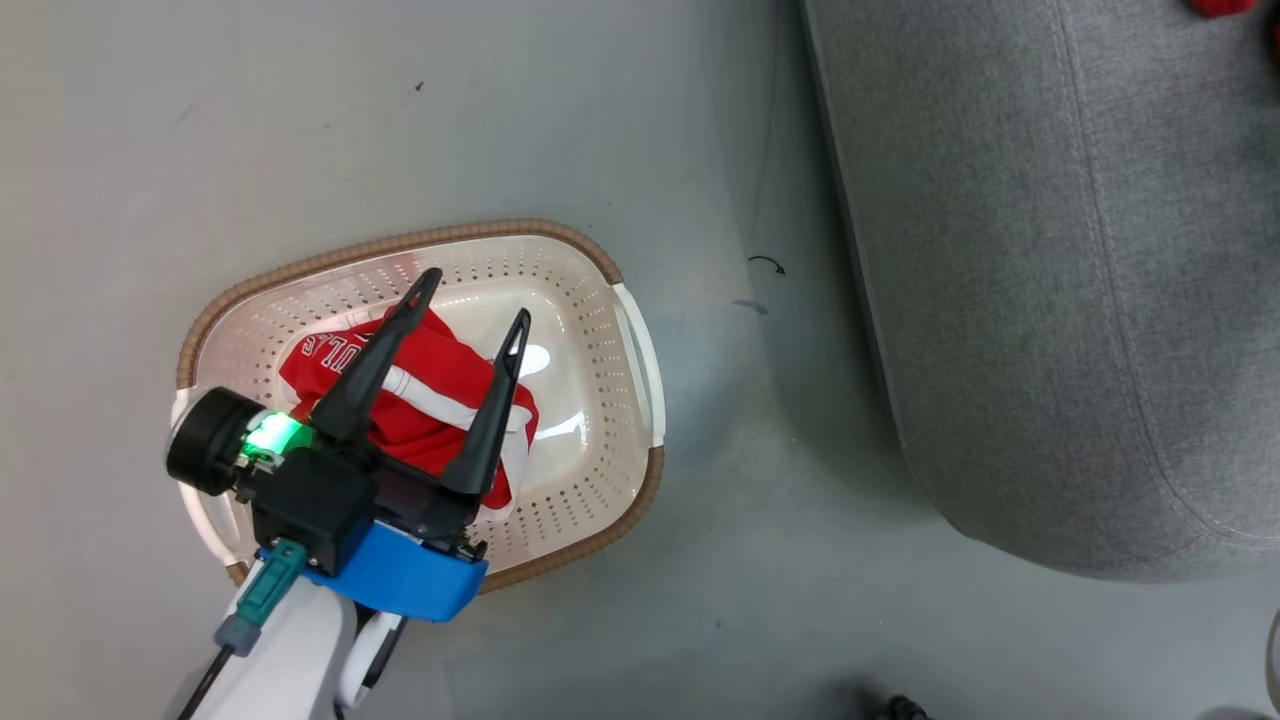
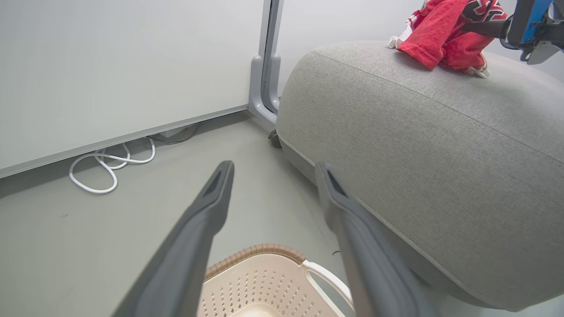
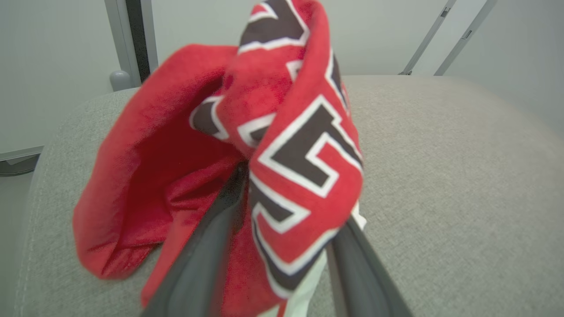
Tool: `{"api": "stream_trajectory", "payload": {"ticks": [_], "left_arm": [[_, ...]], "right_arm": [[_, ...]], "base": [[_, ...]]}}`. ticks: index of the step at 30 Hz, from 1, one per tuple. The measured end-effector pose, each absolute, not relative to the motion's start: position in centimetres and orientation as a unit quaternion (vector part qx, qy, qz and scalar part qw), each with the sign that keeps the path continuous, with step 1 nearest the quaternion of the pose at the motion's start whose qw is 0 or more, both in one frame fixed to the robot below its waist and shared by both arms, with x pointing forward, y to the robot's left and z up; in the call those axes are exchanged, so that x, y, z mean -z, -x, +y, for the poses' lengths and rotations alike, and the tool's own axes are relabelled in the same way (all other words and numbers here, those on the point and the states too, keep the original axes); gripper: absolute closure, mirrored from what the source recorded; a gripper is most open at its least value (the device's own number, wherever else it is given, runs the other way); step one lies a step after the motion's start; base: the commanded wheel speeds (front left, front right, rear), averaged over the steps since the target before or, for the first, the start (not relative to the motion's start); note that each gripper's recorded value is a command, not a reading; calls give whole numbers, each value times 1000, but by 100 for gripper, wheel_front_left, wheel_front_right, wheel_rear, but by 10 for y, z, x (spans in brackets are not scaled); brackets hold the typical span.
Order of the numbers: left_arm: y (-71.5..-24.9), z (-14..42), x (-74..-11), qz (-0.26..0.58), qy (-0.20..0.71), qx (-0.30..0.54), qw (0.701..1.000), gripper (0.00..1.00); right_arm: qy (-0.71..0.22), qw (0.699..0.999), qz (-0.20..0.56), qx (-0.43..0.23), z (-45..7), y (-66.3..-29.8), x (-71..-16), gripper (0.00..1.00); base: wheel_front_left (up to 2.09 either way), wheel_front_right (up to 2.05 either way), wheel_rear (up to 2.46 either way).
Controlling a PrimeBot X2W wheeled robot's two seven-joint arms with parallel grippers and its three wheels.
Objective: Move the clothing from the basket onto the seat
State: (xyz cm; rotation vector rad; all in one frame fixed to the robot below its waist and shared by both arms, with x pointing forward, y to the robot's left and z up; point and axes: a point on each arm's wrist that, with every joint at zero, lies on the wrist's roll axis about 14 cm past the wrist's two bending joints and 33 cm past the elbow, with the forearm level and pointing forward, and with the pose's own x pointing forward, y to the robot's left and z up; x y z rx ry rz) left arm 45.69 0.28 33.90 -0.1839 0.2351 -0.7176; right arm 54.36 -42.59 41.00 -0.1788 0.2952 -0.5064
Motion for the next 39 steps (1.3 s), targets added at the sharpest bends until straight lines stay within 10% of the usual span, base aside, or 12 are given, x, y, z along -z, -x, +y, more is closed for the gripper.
{"api": "stream_trajectory", "payload": {"ticks": [39], "left_arm": [[-409, 46, -467, 28, 87, 238, 967, 0]], "right_arm": [[33, 994, 6, 107, -284, -399, -494, 0]], "base": [[0, 0, 0]]}}
